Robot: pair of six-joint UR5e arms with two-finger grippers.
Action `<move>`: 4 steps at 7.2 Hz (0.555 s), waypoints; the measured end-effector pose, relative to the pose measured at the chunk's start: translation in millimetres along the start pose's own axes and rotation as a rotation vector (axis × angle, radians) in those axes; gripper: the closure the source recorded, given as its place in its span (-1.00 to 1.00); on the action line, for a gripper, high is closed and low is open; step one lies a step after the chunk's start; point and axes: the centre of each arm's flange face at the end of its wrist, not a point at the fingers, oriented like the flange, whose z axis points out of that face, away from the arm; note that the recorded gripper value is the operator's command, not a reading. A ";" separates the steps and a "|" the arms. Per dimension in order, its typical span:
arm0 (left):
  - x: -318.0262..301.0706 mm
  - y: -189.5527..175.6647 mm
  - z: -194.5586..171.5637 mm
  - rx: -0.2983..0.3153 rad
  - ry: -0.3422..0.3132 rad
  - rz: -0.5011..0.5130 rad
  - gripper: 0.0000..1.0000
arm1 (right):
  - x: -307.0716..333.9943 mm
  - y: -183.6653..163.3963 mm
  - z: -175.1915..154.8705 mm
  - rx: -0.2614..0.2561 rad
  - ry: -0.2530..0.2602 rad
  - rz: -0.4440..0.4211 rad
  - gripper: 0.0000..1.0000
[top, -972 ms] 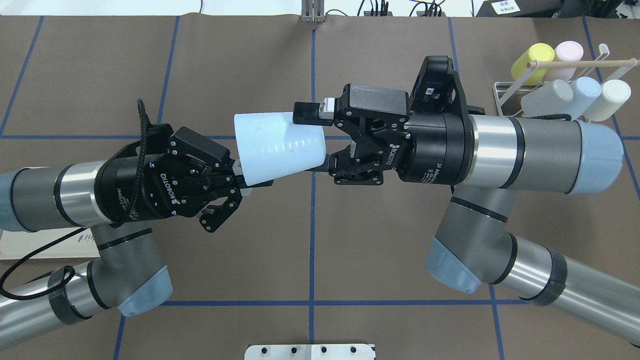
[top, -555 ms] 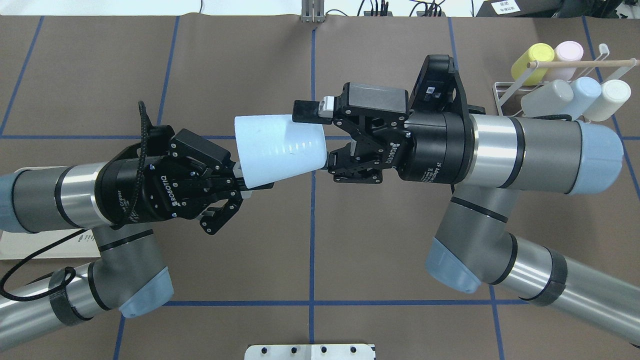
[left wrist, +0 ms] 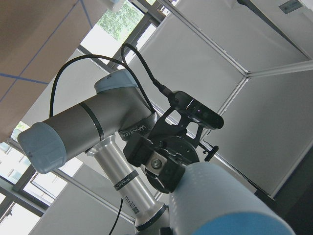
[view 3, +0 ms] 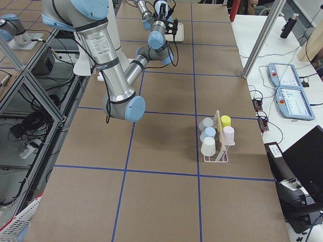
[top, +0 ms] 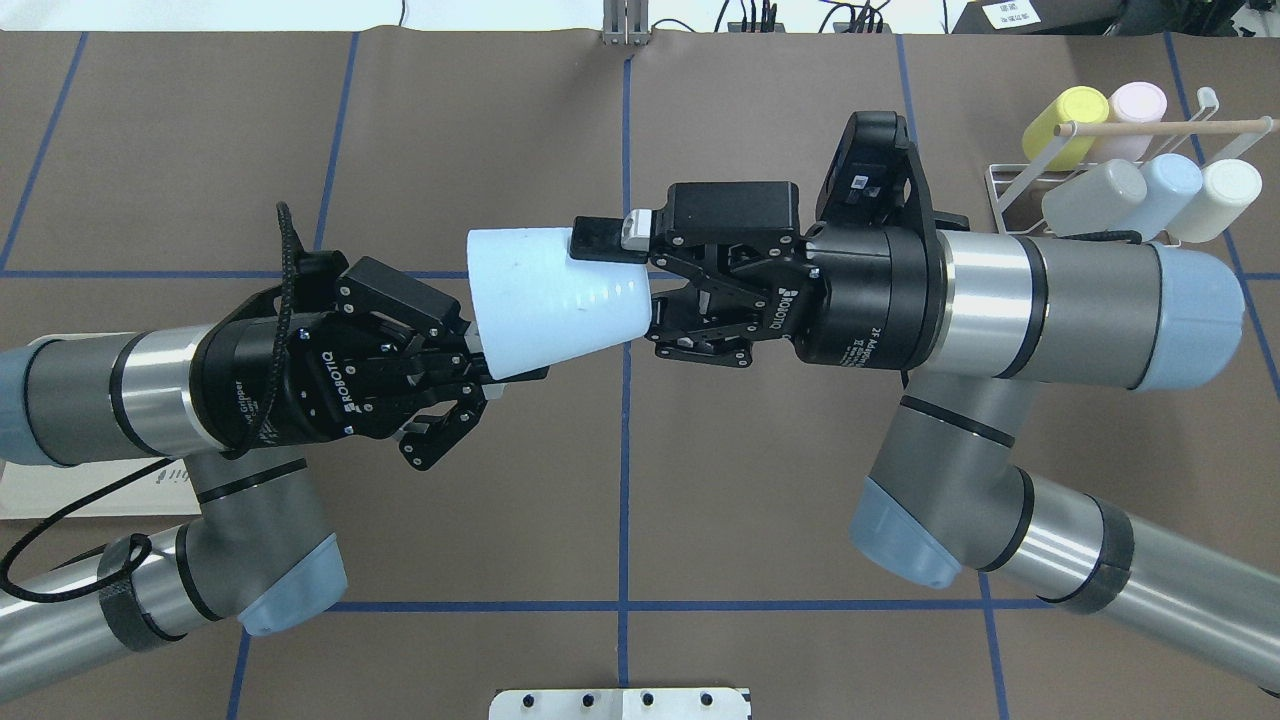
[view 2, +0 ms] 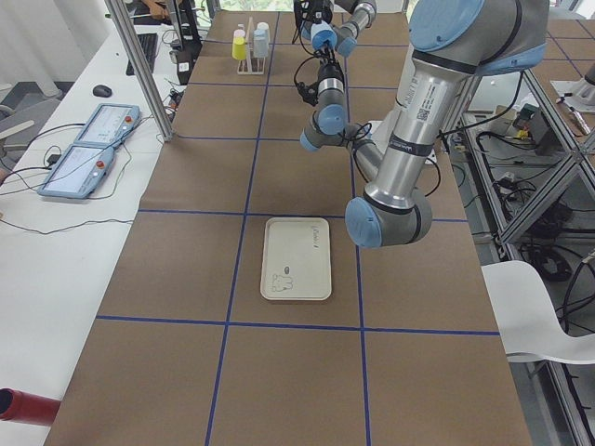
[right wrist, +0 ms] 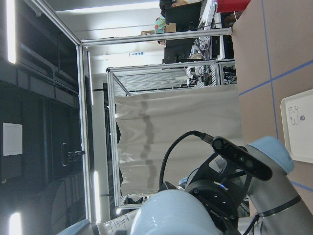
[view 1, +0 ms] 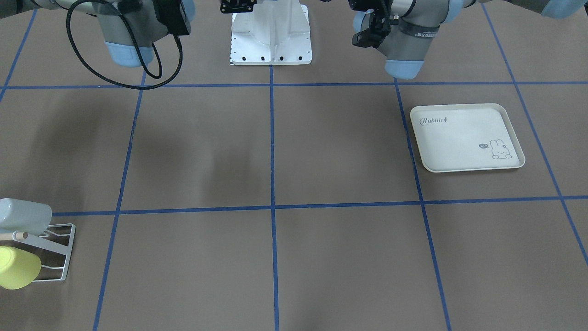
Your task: Transfer IKEA cup to right arm and place on rack
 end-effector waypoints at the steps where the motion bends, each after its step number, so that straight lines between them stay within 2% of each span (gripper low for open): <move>1: 0.2 0.2 -0.4 0.001 0.000 0.000 -1.00 | 1.4 1.5 0.9 -0.003 0.002 -0.018 0.64; 4: 4.1 2.3 0.5 0.001 0.003 0.012 -1.00 | 3.0 1.9 0.4 -0.005 0.006 -0.065 0.63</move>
